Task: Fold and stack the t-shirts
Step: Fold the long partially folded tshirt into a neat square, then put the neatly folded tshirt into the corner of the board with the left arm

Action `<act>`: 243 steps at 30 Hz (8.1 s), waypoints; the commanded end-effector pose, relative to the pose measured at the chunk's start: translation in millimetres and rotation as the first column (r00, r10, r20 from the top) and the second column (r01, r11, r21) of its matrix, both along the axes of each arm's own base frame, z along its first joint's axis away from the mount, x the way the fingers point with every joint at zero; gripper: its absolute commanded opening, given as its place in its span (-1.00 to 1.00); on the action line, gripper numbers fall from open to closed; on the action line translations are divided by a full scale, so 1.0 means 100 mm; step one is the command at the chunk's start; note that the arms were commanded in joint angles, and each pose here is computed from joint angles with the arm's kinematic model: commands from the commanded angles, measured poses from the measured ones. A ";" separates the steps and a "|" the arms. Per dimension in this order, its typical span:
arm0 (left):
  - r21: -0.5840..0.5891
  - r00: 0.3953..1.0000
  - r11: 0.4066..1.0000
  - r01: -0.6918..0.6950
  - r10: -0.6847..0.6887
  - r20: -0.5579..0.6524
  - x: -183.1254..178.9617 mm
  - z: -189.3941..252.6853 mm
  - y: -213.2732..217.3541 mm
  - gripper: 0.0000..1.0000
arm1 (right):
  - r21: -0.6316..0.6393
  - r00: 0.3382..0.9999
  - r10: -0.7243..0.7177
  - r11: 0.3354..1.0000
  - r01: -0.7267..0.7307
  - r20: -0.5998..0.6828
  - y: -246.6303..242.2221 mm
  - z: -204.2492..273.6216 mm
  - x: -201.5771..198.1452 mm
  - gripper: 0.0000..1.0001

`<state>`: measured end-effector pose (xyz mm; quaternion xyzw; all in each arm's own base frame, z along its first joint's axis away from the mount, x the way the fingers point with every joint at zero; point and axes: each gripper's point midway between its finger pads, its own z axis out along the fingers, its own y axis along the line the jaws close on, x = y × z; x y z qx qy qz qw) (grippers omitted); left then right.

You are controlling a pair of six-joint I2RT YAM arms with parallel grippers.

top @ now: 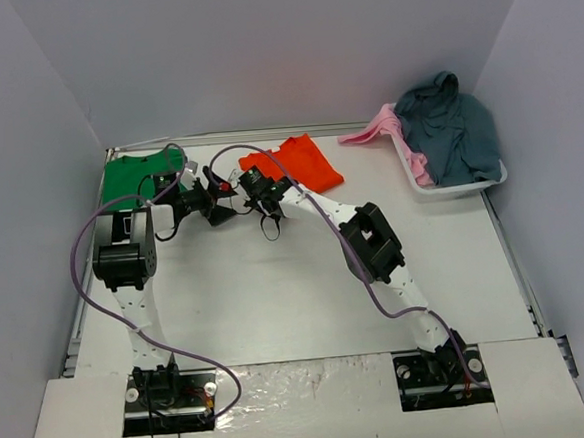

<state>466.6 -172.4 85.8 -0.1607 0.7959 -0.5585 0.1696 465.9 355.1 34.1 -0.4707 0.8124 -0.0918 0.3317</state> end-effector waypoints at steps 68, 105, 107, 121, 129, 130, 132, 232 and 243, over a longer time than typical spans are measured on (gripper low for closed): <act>-0.048 0.992 0.994 -0.098 0.101 0.075 -0.04 0.64 0.63 0.89 | 0.057 0.880 0.450 0.885 -0.462 0.150 1.15 0.56 -0.69 -1.00; 0.100 1.000 0.995 0.028 -0.027 -0.012 -0.48 0.32 0.42 0.89 | 0.047 0.895 0.384 0.913 -0.404 0.226 1.12 0.81 -0.38 -1.00; 0.102 1.000 0.994 0.026 -0.025 -0.012 -0.47 0.31 0.39 0.89 | 0.053 0.893 0.387 0.911 -0.409 0.230 1.15 0.84 -0.39 -1.00; 0.142 0.999 0.990 0.026 -0.020 -0.039 -0.35 0.07 0.34 0.89 | 0.076 0.884 0.401 0.900 -0.429 0.240 1.30 0.95 -0.47 -1.00; 0.140 0.997 0.988 0.058 -0.051 -0.053 -0.33 -0.02 0.31 0.89 | 0.078 0.883 0.407 0.897 -0.434 0.233 1.34 0.91 -0.49 -1.00; 0.139 0.997 0.988 0.059 -0.052 -0.060 -0.33 -0.03 0.32 0.89 | 0.079 0.883 0.407 0.897 -0.435 0.232 1.34 0.92 -0.49 -1.00; 0.139 0.997 0.988 0.071 -0.065 -0.050 -0.31 -0.02 0.30 0.89 | 0.078 0.884 0.408 0.897 -0.434 0.230 1.35 0.90 -0.49 -1.00; 0.948 0.940 0.318 0.016 -0.327 0.093 0.36 1.29 1.76 -0.95 | 0.103 0.874 -0.096 0.981 0.164 -0.476 -2.62 -0.18 -1.46 1.00; 0.982 0.924 0.186 -0.040 -0.368 0.107 0.49 1.36 1.57 -0.95 | 0.083 0.867 -0.103 0.983 0.163 -0.487 -2.65 -0.23 -1.48 1.00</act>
